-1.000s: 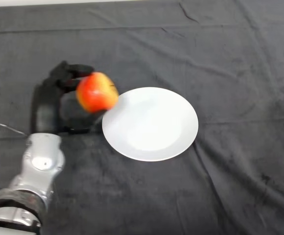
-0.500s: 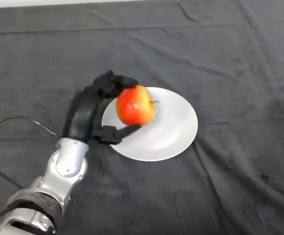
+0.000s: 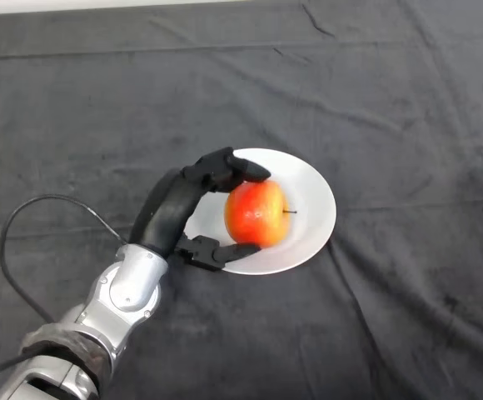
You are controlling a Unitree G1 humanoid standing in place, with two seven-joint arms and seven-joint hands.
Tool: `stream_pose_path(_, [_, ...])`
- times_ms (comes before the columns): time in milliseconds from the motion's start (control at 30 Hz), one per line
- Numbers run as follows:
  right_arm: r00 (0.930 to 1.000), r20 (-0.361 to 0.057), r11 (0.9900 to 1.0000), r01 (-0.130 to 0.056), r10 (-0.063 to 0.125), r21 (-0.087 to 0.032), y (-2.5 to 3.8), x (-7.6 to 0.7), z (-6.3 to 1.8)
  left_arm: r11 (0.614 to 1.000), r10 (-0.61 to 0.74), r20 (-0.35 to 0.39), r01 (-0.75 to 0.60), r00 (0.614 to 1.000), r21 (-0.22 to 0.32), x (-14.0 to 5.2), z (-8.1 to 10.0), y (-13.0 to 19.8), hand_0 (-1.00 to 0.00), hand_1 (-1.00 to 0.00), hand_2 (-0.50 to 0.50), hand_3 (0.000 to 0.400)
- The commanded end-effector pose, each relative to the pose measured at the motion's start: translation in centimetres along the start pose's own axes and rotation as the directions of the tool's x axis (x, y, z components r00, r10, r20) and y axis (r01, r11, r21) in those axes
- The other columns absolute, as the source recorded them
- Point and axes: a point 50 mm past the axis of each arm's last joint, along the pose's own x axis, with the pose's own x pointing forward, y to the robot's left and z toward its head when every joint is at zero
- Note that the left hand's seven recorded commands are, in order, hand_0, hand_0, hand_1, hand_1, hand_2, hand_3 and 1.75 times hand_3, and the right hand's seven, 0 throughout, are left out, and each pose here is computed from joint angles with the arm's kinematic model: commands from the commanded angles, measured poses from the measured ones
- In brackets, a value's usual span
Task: Move the apple to the plate
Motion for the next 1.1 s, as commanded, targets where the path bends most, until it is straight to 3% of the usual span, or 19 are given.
stream_pose_path(33, [0.9995, -0.029, 0.9996, 0.01, -0.011, -0.025, -0.66, -0.21, -0.88, 0.999, -0.024, -0.03, 0.025, 0.999, 0.036, 0.2, -0.4, 0.6, -0.75, -0.29, -0.23, 0.301])
stream_pose_path(67, [0.9995, -0.029, 0.9996, 0.01, -0.011, -0.025, -0.66, -0.21, -0.88, 0.999, -0.031, -0.036, 0.033, 0.999, 0.04, 0.2, -0.5, 0.6, -0.47, 0.0, -0.24, 0.19])
stream_pose_path(100, [0.9995, -0.029, 0.9996, 0.01, -0.011, -0.025, -0.66, -0.21, -0.88, 0.998, -0.038, -0.041, 0.039, 0.998, 0.045, 0.2, -0.5, 0.5, -0.15, 0.0, -0.08, 0.061])
stream_pose_path(133, [0.9995, -0.029, 0.9996, 0.01, -0.011, -0.025, -0.66, -0.21, -0.88, 0.998, -0.043, -0.046, 0.045, 0.998, 0.048, 0.2, -0.6, 0.5, 0.0, 0.0, 0.0, 0.0])
stream_pose_path(433, [0.9995, -0.029, 0.9996, 0.01, -0.011, -0.025, -0.66, -0.21, -0.88, 0.997, -0.032, -0.074, 0.037, 0.997, 0.067, 0.9, -0.6, 1.4, 0.0, 0.0, 0.0, 0.0])
stream_pose_path(733, [0.9995, -0.029, 0.9996, 0.01, -0.011, -0.025, -0.66, -0.21, -0.88, 0.991, 0.122, -0.076, -0.117, 0.99, 0.061, 1.7, -0.2, 4.5, 0.0, 0.0, 0.0, 0.0])
stream_pose_path(1100, [0.9995, -0.029, 0.9996, 0.01, -0.011, -0.025, -0.66, -0.21, -0.88, 0.922, 0.385, -0.108, -0.376, 0.917, 0.092, 0.5, -0.9, 10.8, 0.0, 0.0, 0.0, 0.0])
